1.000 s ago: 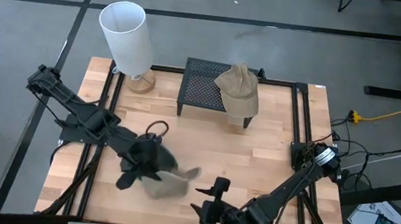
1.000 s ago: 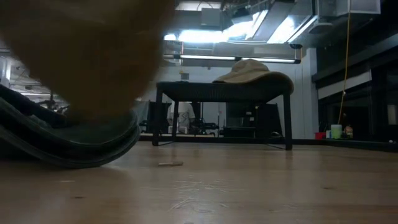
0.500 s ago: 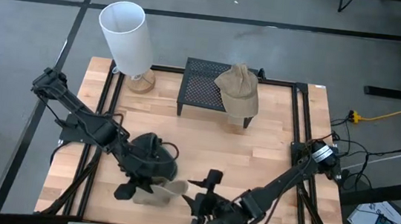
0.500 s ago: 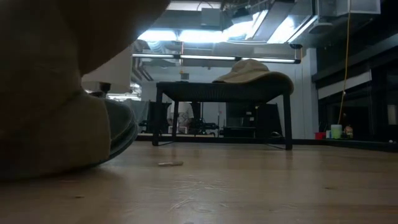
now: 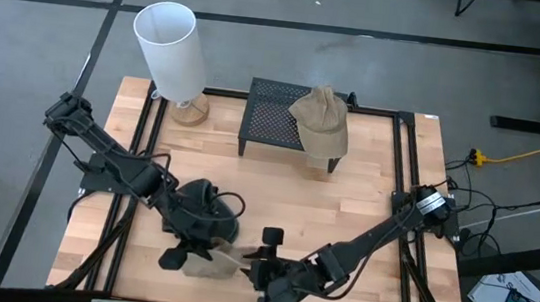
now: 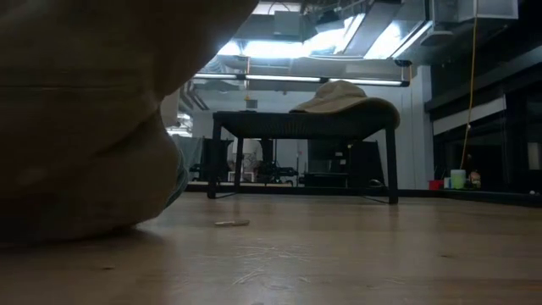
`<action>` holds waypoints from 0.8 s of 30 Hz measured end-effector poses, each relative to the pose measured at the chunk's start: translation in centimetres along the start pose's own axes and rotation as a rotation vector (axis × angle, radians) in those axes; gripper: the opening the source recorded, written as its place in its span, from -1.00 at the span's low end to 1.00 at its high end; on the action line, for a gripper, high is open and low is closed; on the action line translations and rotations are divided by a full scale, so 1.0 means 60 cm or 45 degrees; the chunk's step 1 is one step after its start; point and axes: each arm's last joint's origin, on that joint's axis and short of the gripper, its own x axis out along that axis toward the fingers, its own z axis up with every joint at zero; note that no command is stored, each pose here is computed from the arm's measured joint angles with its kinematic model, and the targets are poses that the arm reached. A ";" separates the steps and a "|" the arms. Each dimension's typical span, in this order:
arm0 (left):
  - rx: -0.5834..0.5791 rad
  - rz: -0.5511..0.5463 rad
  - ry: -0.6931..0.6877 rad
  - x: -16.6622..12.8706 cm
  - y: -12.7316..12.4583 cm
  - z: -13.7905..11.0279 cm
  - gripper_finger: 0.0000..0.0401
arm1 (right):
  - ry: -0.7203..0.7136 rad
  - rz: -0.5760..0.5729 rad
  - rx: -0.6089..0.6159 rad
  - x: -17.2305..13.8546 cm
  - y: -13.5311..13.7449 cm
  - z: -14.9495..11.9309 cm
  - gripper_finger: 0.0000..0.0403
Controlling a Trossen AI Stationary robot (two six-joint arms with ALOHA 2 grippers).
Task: Pick & Place hat
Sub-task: Put the brown cap on the shelf
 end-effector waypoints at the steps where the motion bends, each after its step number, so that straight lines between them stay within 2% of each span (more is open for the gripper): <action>1: -0.003 0.003 -0.003 -0.001 0.002 0.001 -0.88 | 0.009 0.008 -0.002 0.000 0.000 -0.001 -0.44; 4: -0.014 0.029 -0.021 -0.005 0.008 0.005 -0.83 | 0.039 0.049 0.002 -0.001 0.001 -0.004 -0.84; 5: -0.018 0.039 -0.034 -0.009 0.011 0.007 -0.81 | 0.041 0.051 0.021 -0.001 0.001 -0.004 -0.90; 11: -0.069 0.132 -0.016 -0.040 0.033 0.005 -0.69 | 0.174 0.100 0.151 -0.026 -0.021 -0.005 -0.90; 14: -0.078 0.179 0.003 -0.066 0.040 0.000 -0.61 | 0.279 0.057 0.231 -0.059 -0.041 -0.007 -0.93; 17: -0.054 0.206 -0.041 -0.092 0.040 -0.001 -0.55 | 0.303 -0.039 0.331 -0.101 -0.068 -0.001 -0.93; 21: 0.071 0.298 -0.135 -0.113 0.032 0.001 -0.51 | 0.234 -0.167 0.484 -0.145 -0.100 0.013 -0.89; 24: 0.306 0.355 -0.133 -0.108 0.020 -0.002 -0.50 | 0.173 -0.163 0.568 -0.170 -0.117 0.026 -0.92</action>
